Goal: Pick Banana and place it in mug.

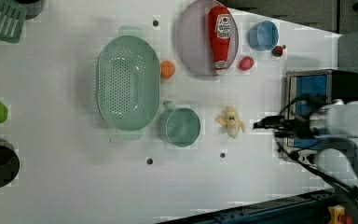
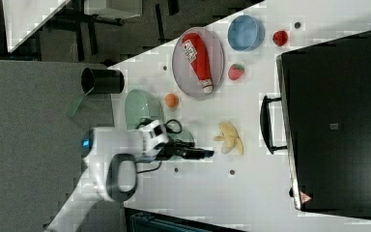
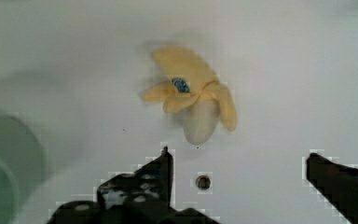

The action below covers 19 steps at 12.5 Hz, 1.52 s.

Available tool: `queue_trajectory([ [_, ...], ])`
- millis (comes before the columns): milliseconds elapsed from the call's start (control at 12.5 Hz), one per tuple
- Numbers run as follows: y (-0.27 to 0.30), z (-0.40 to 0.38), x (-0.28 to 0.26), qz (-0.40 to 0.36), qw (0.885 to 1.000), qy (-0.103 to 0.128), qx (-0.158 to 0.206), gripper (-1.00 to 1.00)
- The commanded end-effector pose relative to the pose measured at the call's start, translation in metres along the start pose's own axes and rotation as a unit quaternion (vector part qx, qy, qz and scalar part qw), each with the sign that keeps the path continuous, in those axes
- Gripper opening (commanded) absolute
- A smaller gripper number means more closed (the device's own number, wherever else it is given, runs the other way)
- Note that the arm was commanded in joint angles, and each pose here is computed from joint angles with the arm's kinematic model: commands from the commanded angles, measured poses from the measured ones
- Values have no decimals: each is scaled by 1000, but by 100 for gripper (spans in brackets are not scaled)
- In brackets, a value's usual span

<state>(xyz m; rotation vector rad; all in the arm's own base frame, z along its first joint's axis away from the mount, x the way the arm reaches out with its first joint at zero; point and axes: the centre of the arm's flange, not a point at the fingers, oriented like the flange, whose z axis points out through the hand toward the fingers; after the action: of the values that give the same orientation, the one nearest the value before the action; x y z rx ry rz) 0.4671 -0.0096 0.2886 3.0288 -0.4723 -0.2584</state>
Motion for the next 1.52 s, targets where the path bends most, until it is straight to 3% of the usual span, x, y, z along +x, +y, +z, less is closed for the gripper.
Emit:
queue_trajectory([
  [80, 9, 9, 13, -86, 996, 37, 16, 100],
  [240, 8, 44, 18, -114, 993, 23, 12, 100],
  [560, 4, 95, 26, -117, 993, 31, 14, 100],
  [720, 3, 116, 25, -116, 993, 24, 13, 100],
  [960, 1, 132, 29, -116, 992, 47, 17, 100],
  [1120, 2, 136, 27, -113, 992, 47, 17, 40],
  [1280, 2, 131, 28, -112, 992, 56, 19, -8],
  [1440, 2, 127, 27, -112, 992, 59, 20, -37],
  [1520, 4, 122, 27, -110, 992, 63, 21, -37],
])
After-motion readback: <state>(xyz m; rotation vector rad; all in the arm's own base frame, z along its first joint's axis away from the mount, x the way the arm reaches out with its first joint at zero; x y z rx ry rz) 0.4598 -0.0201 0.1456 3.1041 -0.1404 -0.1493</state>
